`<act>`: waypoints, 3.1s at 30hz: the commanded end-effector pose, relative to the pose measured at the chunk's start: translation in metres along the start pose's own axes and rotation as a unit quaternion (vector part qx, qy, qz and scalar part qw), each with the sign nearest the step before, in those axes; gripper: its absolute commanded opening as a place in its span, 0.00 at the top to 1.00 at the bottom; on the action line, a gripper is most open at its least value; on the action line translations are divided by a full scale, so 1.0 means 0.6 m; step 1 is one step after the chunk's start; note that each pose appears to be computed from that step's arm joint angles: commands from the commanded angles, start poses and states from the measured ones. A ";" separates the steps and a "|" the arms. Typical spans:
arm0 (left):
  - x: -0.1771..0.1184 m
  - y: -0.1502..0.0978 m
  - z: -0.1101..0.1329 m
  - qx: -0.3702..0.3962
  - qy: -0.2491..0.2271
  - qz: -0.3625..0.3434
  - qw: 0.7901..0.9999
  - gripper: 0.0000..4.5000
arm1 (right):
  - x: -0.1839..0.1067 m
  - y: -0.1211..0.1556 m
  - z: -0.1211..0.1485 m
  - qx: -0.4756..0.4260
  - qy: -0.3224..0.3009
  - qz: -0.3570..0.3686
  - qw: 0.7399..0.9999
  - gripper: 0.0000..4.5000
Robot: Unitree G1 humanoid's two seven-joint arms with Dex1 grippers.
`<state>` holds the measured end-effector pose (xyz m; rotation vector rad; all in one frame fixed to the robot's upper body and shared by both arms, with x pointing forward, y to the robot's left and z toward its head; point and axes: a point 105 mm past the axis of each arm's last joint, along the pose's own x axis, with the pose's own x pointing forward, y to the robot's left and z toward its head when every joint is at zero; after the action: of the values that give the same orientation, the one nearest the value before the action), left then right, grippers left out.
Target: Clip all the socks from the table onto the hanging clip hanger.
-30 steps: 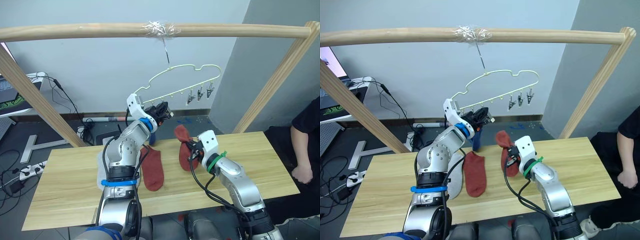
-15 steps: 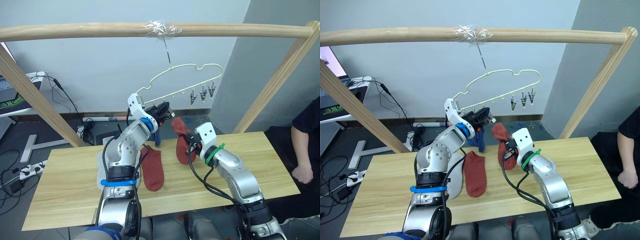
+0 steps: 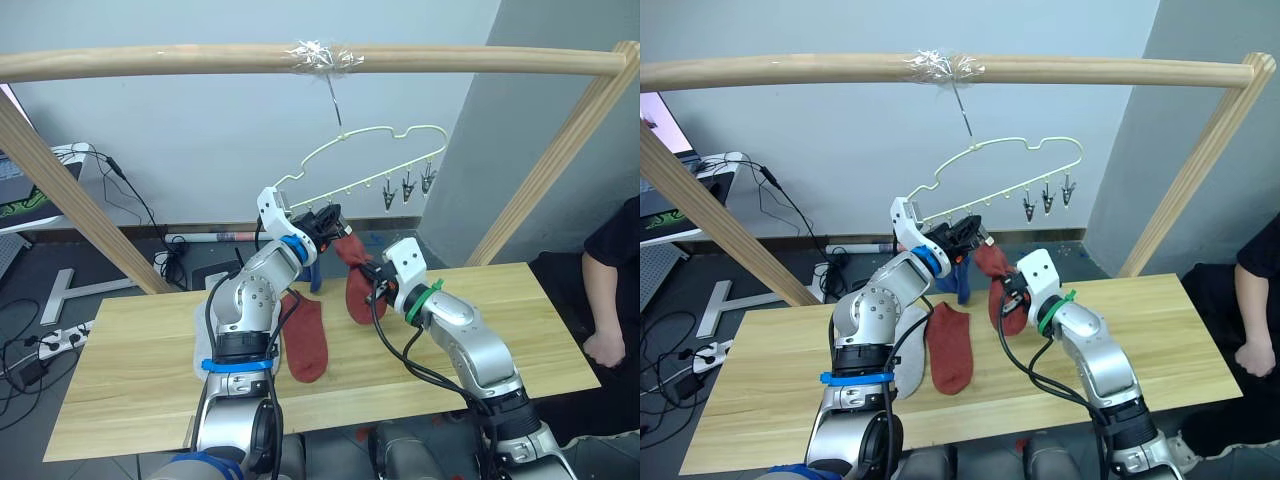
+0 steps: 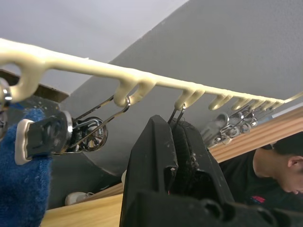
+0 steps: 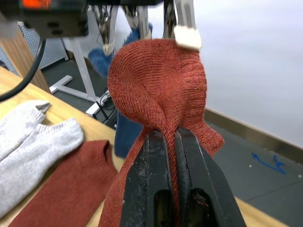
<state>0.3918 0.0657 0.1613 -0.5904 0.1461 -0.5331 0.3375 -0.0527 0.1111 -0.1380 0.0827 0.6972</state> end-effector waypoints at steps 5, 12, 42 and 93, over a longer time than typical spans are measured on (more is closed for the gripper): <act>0.001 -0.011 -0.005 0.000 0.009 -0.013 1.000 1.00 | 0.001 -0.005 0.025 0.004 -0.030 0.001 1.000 1.00; -0.001 -0.016 -0.001 -0.012 0.003 -0.021 1.000 0.65 | 0.000 -0.003 0.020 0.000 -0.025 0.003 1.000 1.00; -0.162 -0.043 -0.009 0.283 0.087 -0.120 0.948 0.00 | -0.007 -0.048 -0.024 -0.021 0.017 -0.049 0.998 0.07; -0.145 -0.077 0.095 0.365 -0.057 -0.215 0.904 0.00 | 0.084 -0.062 0.156 0.009 -0.119 -0.146 0.982 0.47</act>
<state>0.3193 0.1071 0.2152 0.0959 -0.2287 -0.9085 0.4047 -0.0388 0.1783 -0.0615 -0.0749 0.3956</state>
